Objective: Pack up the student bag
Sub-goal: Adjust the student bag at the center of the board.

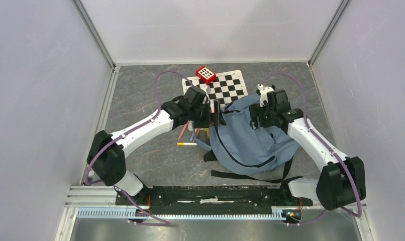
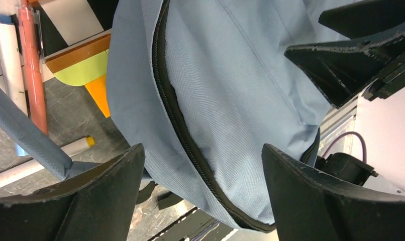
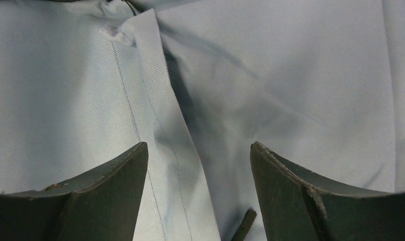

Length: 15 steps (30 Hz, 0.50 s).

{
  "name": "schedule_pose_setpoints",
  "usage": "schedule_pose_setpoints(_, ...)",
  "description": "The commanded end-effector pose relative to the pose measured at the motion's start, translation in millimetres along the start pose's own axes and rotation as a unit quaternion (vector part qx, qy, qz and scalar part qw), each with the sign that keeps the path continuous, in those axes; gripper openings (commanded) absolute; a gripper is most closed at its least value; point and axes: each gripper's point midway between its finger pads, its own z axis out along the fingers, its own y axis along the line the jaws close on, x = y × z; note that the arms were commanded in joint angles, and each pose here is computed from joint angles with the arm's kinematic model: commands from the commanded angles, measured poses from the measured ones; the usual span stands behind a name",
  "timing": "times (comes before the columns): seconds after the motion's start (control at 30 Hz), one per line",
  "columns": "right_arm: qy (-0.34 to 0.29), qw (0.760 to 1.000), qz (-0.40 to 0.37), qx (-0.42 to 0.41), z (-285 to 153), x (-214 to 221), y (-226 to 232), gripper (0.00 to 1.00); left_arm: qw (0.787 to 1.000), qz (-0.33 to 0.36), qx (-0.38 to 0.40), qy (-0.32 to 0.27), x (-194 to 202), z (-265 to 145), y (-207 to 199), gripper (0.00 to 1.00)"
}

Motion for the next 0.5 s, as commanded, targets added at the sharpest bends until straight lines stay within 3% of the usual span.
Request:
schedule_pose_setpoints(0.0, -0.027, 0.998, -0.033, -0.044, 8, -18, 14, 0.74, 0.999, -0.013, 0.009, 0.039, 14, 8, -6, 0.82)
schedule_pose_setpoints(0.07, -0.025, 0.996, -0.039, -0.073, 10, -19, 23, 0.64, 0.999, -0.007, 0.017, 0.049, 15, 12, -11, 0.59)
schedule_pose_setpoints(0.23, 0.003, 0.992, -0.047, -0.117, 15, -6, 37, 0.39, 0.999, 0.023, 0.027, 0.013, -7, 6, -28, 0.29)
schedule_pose_setpoints(0.33, 0.006, 0.992, -0.06, -0.113, 12, -4, 35, 0.06, 0.998, 0.042, 0.045, -0.002, -22, 4, -43, 0.1)
schedule_pose_setpoints(0.37, 0.002, 0.992, -0.056, -0.109, 7, -7, 34, 0.0, 0.997, 0.05, 0.055, -0.007, -27, 3, -50, 0.04)
schedule_pose_setpoints(0.47, -0.025, 0.995, -0.04, -0.084, -17, -29, 29, 0.0, 0.992, 0.085, 0.087, -0.032, -51, -7, -77, 0.02)
